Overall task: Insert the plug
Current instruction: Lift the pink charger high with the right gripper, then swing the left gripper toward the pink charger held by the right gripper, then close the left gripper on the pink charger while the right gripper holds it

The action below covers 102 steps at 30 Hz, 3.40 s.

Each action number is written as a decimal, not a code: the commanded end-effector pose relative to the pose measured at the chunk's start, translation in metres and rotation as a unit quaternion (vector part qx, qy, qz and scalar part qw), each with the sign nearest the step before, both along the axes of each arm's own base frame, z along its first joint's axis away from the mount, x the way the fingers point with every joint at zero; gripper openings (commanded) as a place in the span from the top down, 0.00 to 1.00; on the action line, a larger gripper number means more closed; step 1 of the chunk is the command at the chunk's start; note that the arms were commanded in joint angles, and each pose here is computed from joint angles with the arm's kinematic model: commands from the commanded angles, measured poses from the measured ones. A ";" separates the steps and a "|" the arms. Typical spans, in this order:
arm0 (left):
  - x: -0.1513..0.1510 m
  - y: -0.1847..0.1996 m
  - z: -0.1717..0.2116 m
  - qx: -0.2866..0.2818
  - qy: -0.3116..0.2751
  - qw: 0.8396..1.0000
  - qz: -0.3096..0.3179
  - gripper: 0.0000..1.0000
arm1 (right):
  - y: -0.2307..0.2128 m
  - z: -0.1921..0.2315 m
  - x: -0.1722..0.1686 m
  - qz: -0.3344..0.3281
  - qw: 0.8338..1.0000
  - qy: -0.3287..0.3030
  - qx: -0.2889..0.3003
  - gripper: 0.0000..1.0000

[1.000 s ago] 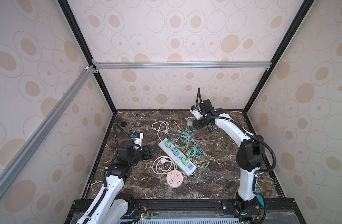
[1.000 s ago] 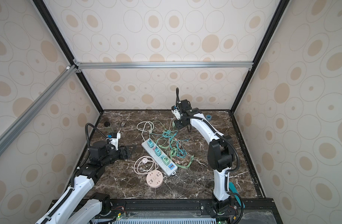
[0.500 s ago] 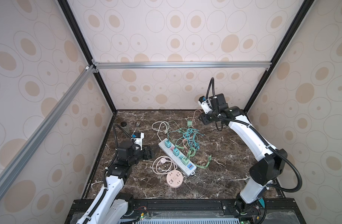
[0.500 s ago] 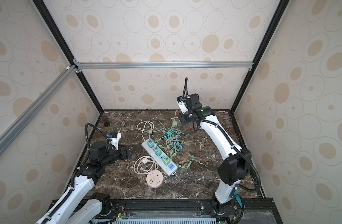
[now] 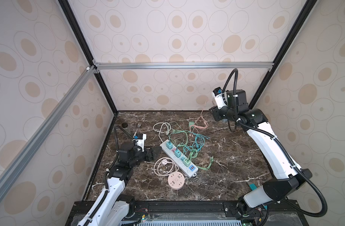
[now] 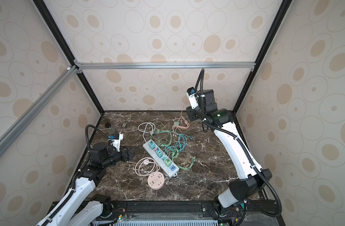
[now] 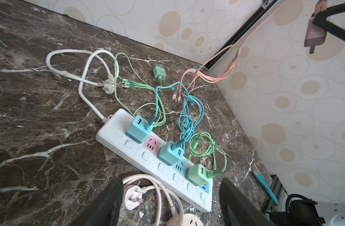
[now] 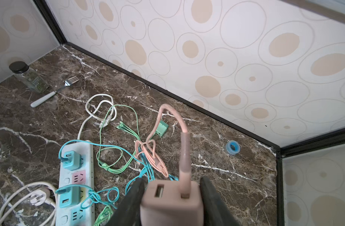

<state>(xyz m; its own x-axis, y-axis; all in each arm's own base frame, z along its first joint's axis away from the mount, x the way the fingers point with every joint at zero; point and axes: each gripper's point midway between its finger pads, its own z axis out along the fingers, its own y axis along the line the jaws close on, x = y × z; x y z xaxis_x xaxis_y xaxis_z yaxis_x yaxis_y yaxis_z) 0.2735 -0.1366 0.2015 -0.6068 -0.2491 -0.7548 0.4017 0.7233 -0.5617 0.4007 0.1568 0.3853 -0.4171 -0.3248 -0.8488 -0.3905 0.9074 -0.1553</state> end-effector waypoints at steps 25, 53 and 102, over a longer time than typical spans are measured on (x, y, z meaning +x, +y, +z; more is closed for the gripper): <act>-0.039 -0.096 0.050 -0.011 -0.095 0.982 -0.162 0.23 | -0.038 0.093 -0.061 -0.037 0.991 -0.115 0.054 0.69; -0.092 -0.236 0.087 -0.036 -0.208 0.935 -0.285 0.30 | 0.001 -0.069 -0.126 -0.004 0.952 0.071 0.298 0.70; -0.060 -0.305 0.083 -0.098 -0.198 0.950 -0.222 0.55 | 0.020 -0.104 -0.156 0.030 0.917 0.114 0.382 0.70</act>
<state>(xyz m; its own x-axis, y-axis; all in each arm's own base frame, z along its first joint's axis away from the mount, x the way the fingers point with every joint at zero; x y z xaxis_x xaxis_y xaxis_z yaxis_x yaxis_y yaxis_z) 0.2162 -0.4348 0.2503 -0.3887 -0.1059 -0.9153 0.8365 0.3758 -0.3987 0.2482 0.1745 0.2765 -0.6181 0.2888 -0.7311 -0.3704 0.7133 0.5949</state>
